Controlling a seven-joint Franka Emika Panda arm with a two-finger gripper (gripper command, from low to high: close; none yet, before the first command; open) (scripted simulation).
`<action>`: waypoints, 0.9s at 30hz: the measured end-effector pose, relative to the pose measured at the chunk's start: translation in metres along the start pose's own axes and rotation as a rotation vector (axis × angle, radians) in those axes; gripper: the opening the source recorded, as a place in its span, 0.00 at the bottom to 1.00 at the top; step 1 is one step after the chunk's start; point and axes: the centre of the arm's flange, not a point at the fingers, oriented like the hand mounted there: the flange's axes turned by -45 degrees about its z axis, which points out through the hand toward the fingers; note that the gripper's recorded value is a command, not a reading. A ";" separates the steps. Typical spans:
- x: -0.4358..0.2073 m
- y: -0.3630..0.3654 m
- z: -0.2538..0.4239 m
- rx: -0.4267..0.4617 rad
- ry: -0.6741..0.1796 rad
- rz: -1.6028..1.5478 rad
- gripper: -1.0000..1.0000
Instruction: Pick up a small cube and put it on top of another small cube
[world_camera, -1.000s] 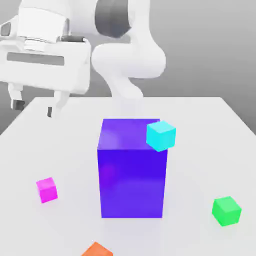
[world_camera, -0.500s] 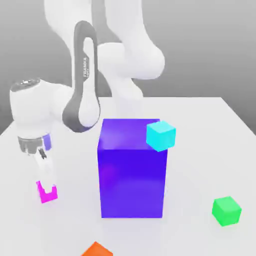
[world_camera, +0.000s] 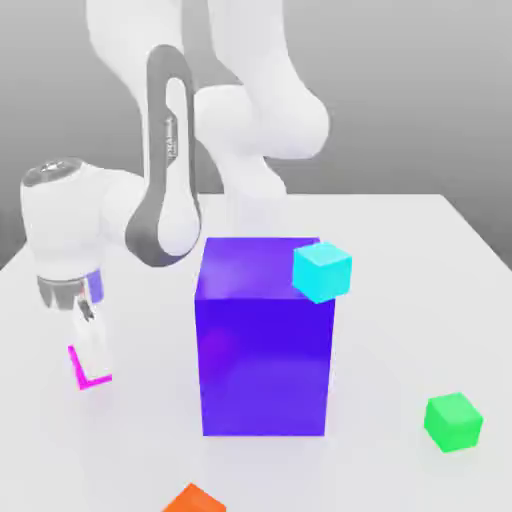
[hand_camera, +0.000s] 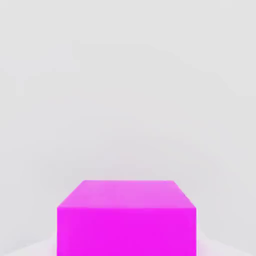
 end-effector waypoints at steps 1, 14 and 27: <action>0.000 -0.011 -0.006 0.002 0.009 -0.007 0.00; -0.193 -0.272 -0.125 0.087 0.288 -0.540 0.00; -0.417 -0.312 -0.075 0.056 0.092 -0.530 0.00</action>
